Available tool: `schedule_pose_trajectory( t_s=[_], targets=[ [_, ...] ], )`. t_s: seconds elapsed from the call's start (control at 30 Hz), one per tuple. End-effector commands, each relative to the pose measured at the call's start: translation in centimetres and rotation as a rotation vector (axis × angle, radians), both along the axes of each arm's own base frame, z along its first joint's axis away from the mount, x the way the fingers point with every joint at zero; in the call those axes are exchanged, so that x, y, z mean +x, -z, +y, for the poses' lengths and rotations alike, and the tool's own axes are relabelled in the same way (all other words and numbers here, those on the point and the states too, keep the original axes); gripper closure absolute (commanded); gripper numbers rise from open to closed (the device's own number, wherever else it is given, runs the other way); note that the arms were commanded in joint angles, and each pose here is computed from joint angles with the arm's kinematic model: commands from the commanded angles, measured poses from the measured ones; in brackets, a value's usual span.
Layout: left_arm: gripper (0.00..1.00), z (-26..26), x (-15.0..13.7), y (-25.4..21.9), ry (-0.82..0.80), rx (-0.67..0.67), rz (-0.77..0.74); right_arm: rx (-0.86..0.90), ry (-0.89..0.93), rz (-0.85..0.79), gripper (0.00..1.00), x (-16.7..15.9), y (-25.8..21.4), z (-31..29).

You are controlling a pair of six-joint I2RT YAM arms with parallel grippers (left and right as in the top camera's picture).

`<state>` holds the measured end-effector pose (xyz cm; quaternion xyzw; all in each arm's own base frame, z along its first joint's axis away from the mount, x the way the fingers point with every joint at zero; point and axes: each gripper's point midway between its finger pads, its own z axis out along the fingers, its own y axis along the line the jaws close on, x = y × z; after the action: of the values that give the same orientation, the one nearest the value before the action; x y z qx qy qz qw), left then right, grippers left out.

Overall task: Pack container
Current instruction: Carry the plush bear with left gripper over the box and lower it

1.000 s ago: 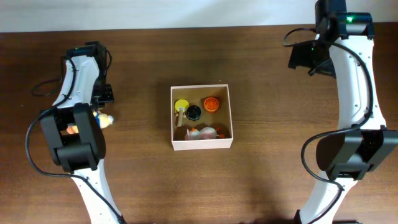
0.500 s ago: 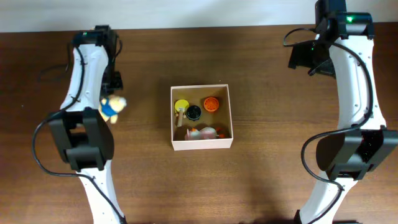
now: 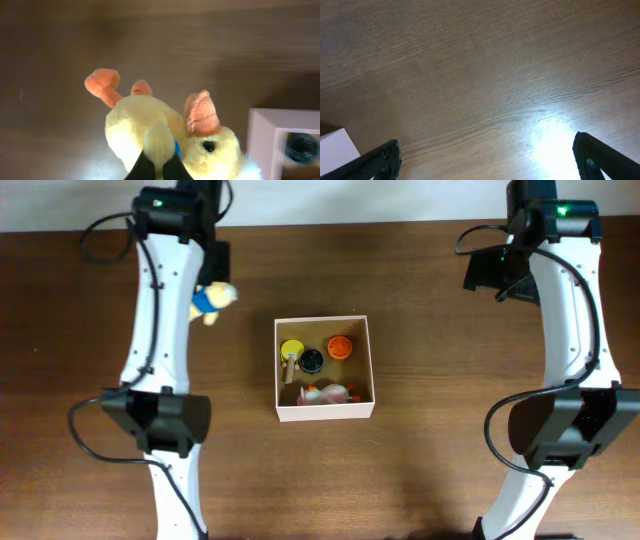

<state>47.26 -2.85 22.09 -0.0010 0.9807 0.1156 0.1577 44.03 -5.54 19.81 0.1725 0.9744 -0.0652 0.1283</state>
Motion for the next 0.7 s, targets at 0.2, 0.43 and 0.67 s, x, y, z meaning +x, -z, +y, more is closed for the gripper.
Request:
schedule_pose_trajectory(
  t_s=[0.2, 0.43, 0.67],
  targets=[
    [0.98, -12.5, -2.3, -2.4, 0.429, -0.125, -0.017, -0.011, 0.016, -0.032, 0.01, 0.1, -1.1, -0.3],
    [0.98, -17.6, -5.3, -2.0, 0.546, -0.156, 0.034, -0.011, 0.016, -0.032, 0.01, 0.1, -1.1, -0.3],
    [0.98, -22.6, -8.1, -2.0, 0.474, -0.289, 0.058, -0.011, 0.016, -0.032, 0.01, 0.1, -1.1, -0.3]
  ],
)
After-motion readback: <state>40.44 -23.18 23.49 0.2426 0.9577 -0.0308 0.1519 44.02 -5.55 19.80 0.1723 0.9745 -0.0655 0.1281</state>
